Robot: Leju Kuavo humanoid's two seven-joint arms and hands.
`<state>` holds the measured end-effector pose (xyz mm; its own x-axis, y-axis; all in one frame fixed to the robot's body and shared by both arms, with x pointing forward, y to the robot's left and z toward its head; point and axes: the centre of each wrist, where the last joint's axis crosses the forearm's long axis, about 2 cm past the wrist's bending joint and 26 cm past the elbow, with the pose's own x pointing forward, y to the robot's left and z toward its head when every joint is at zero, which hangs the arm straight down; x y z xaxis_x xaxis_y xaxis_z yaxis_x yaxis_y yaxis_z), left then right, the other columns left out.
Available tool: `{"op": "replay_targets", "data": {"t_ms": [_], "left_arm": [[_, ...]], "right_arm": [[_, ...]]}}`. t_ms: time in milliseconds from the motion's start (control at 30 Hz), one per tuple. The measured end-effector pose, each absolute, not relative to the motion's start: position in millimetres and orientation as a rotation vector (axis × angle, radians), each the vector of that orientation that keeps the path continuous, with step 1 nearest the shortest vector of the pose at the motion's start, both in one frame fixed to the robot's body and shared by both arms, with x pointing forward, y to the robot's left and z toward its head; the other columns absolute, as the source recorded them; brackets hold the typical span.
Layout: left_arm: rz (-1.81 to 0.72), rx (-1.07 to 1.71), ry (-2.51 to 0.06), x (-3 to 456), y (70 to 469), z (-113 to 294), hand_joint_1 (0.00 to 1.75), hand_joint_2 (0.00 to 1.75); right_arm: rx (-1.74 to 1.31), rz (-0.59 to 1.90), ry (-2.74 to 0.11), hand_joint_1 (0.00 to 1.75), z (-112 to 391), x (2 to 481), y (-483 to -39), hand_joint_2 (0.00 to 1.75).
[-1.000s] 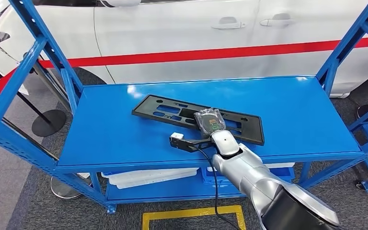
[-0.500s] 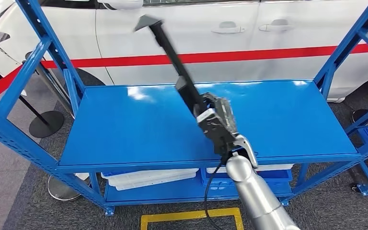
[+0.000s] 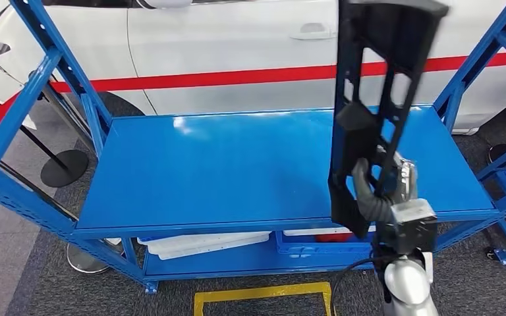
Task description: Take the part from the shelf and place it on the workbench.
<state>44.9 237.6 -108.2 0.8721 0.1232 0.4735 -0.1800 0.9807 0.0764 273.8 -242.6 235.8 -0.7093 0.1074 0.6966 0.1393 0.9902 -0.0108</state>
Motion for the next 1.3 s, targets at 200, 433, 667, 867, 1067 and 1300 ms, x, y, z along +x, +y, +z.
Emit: {"op": "replay_targets", "data": {"t_ms": [200,433,667,867,1067,1300], "left_arm": [[0.208,0.141,-0.473,43,240,-109,0.0,0.0],[0.267,0.183,-0.436,40,246,-109,0.0,0.0],[0.271,0.194,-0.429,42,246,-109,0.0,0.0],[0.267,0.199,-0.418,44,248,-109,0.0,0.0],[0.265,0.233,-0.391,43,250,-109,0.0,0.0],[0.284,0.243,-0.383,40,251,-109,0.0,0.0]], "right_arm": [[0.099,-0.202,-2.431,1.75,196,220,-285,1.75],[0.277,-0.15,-2.446,1.75,170,169,-310,1.75],[0.19,-0.157,-2.405,1.75,163,140,-326,1.75],[0.175,-0.163,-2.377,1.75,158,125,-328,1.75],[0.152,-0.151,-2.357,1.75,159,114,-315,1.75],[0.152,-0.198,-2.349,1.75,157,113,-304,1.75]]}}
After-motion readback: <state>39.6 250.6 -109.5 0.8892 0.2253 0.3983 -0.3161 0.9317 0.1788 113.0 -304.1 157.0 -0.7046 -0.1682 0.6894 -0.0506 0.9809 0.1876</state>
